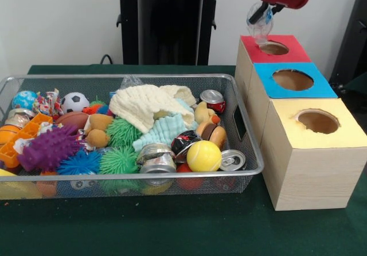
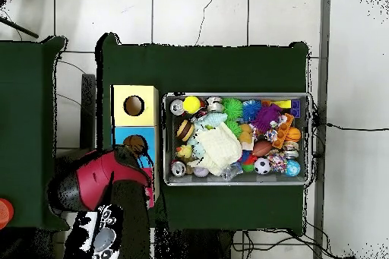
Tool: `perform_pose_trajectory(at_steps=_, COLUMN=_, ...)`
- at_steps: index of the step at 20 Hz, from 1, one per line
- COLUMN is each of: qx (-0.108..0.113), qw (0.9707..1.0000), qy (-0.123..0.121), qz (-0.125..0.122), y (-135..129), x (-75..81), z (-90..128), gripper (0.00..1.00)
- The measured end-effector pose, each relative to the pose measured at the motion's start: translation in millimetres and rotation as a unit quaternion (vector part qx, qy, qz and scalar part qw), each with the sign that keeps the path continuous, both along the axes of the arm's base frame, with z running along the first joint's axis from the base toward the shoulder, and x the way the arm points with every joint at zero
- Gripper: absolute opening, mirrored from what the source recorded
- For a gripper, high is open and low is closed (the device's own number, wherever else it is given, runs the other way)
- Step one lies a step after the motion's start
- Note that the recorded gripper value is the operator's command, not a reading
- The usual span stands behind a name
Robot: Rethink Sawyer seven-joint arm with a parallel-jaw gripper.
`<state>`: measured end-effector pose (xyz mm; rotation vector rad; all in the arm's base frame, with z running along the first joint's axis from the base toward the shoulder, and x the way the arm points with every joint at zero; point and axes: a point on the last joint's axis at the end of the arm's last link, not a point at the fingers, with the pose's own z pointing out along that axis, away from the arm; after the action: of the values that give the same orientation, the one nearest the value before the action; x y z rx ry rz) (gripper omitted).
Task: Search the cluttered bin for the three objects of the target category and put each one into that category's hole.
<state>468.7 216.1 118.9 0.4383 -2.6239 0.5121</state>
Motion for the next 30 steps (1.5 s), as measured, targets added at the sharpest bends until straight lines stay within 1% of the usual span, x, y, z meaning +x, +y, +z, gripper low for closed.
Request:
perform_pose_trajectory(at_steps=2, qx=-0.007, qw=0.9999, qy=0.013, qz=-0.003, y=0, x=-1.8, z=-1, gripper=0.00)
perform_pose_trajectory(at_steps=7, qx=-0.017, qw=0.9992, qy=0.034, qz=-0.006, y=-2, x=-6.5, z=-5, gripper=0.00)
perform_pose_trajectory(at_steps=13, qx=-0.020, qw=0.9985, qy=0.051, qz=-0.004, y=1, x=-12.2, z=-14, gripper=0.00)
perform_pose_trajectory(at_steps=16, qx=-0.023, qw=0.9981, qy=0.056, qz=-0.004, y=3, x=-12.0, z=-14, gripper=0.00)
perform_pose_trajectory(at_steps=20, qx=-0.030, qw=0.9974, qy=0.066, qz=-0.001, y=10, x=-8.9, z=-15, gripper=0.00)
perform_pose_trajectory(at_steps=24, qx=-0.034, qw=0.9967, qy=0.073, qz=0.004, y=23, x=-2.2, z=-16, gripper=0.00)
perform_pose_trajectory(at_steps=28, qx=-0.038, qw=0.9959, qy=0.081, qz=0.012, y=41, x=5.7, z=-13, gripper=0.00)
perform_pose_trajectory(at_steps=29, qx=-0.038, qw=0.9956, qy=0.084, qz=0.017, y=51, x=8.9, z=-11, gripper=0.00)
perform_pose_trajectory(at_steps=30, qx=-0.038, qw=0.9955, qy=0.085, qz=0.019, y=55, x=10.2, z=-10, gripper=0.00)
